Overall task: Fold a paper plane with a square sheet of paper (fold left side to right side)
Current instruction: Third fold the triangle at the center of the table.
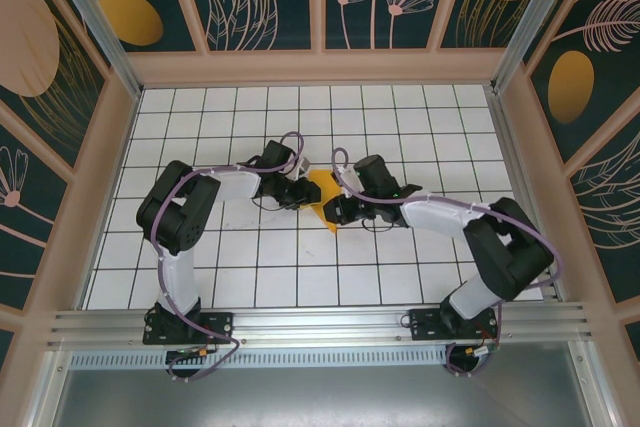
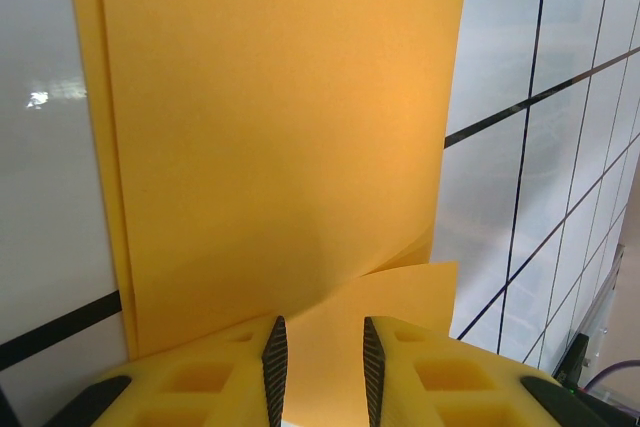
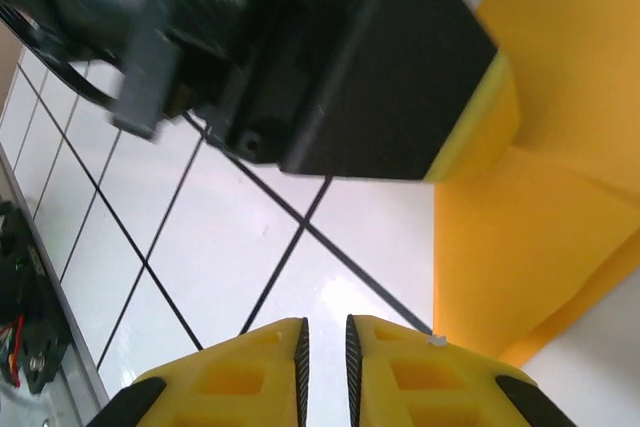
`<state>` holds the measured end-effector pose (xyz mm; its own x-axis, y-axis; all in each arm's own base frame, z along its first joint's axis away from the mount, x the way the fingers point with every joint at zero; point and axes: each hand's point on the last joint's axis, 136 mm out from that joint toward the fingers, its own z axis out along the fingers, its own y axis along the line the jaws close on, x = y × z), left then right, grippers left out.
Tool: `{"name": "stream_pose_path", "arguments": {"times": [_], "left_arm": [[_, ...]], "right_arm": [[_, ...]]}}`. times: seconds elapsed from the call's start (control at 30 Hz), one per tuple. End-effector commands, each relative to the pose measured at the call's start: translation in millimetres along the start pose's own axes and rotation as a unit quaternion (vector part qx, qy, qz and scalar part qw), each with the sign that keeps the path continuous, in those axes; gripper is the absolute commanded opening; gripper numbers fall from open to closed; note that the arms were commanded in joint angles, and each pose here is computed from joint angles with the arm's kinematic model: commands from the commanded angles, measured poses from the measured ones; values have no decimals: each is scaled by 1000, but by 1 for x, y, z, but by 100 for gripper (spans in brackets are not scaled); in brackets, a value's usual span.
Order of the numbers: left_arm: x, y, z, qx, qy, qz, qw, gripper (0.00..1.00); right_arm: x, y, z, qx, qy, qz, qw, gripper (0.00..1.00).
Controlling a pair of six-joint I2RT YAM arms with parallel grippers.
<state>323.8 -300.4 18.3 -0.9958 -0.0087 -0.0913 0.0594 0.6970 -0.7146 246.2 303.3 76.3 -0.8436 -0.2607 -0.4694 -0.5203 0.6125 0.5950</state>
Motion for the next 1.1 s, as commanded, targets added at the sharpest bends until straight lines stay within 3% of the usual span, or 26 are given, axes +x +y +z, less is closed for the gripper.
{"name": "stream_pose_path", "arguments": {"times": [0.0, 0.7, 1.07], "left_arm": [[22, 63, 19, -94, 19, -27, 995, 31], [21, 68, 20, -105, 19, -25, 994, 31], [19, 68, 20, -108, 17, -23, 994, 31]], "right_arm": [[4, 3, 14, -23, 27, 20, 999, 20], [44, -43, 35, 62, 105, 49, 991, 17], [94, -45, 16, 60, 145, 85, 984, 7]]}}
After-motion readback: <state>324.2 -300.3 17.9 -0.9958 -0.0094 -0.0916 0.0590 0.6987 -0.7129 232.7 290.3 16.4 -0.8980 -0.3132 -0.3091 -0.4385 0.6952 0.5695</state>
